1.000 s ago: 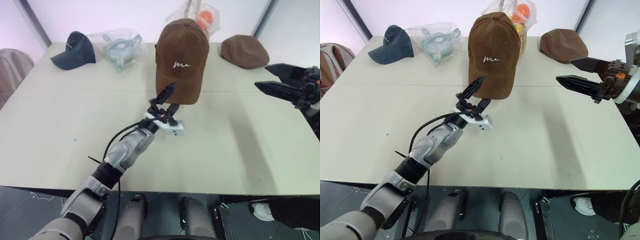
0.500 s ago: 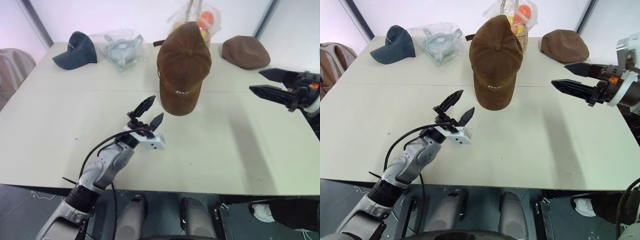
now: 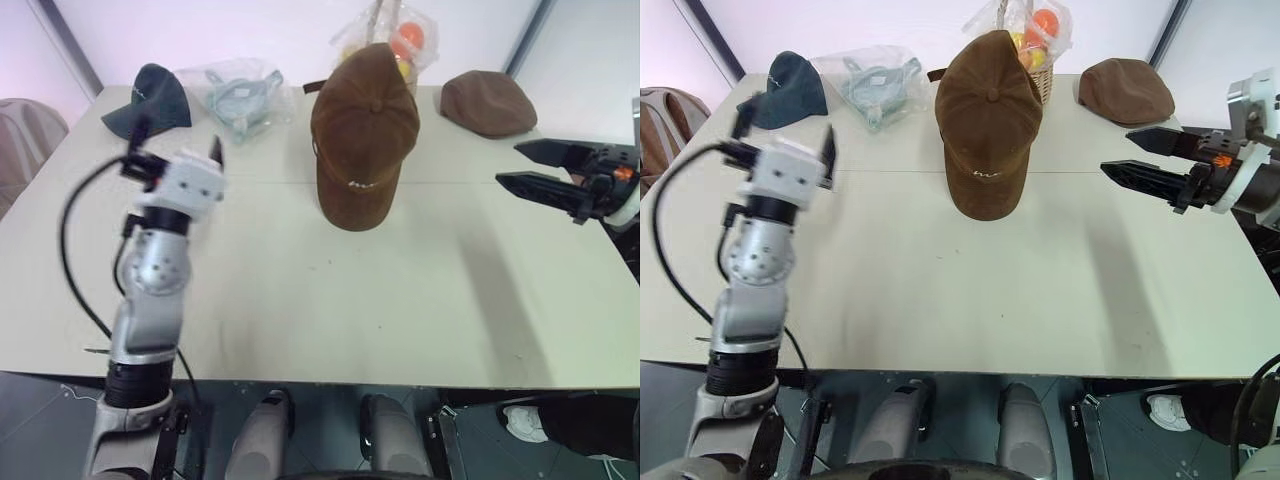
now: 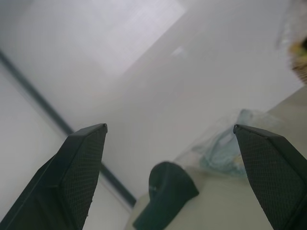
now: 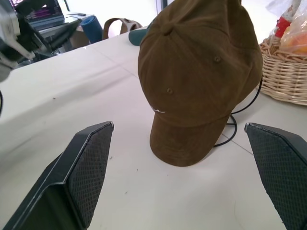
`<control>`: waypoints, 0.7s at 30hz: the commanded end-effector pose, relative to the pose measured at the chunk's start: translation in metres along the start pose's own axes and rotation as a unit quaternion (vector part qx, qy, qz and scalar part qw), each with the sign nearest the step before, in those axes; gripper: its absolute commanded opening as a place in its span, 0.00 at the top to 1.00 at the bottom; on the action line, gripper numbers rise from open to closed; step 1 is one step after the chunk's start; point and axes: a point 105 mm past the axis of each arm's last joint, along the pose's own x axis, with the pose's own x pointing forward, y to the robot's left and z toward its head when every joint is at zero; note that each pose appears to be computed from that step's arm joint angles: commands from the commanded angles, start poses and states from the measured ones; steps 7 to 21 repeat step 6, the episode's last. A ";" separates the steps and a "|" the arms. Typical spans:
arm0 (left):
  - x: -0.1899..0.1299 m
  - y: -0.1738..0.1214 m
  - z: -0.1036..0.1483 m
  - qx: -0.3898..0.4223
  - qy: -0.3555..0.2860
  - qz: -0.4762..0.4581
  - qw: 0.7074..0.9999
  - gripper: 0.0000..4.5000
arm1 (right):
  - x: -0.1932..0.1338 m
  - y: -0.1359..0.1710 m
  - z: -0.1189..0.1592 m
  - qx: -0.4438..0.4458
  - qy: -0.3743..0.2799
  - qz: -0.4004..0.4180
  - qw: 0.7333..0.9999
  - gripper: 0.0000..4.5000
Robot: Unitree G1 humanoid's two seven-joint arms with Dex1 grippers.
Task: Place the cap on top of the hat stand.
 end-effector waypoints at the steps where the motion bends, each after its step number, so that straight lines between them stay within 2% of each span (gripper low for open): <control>1: -0.002 0.042 -0.036 -0.103 0.100 0.057 0.988 0.02 | -0.008 -0.007 0.009 -0.010 -0.021 -0.014 1.000 0.00; 4: -0.013 0.064 -0.069 -0.182 0.172 0.084 0.965 0.02 | -0.010 -0.012 0.005 0.004 -0.029 -0.020 0.999 0.00; 6: -0.020 0.076 -0.083 -0.218 0.195 0.104 0.951 0.02 | -0.010 -0.015 0.002 0.011 -0.031 -0.021 0.999 0.00; 21: -0.020 0.076 -0.083 -0.218 0.195 0.104 0.951 0.02 | -0.010 -0.015 0.002 0.011 -0.031 -0.021 0.999 0.00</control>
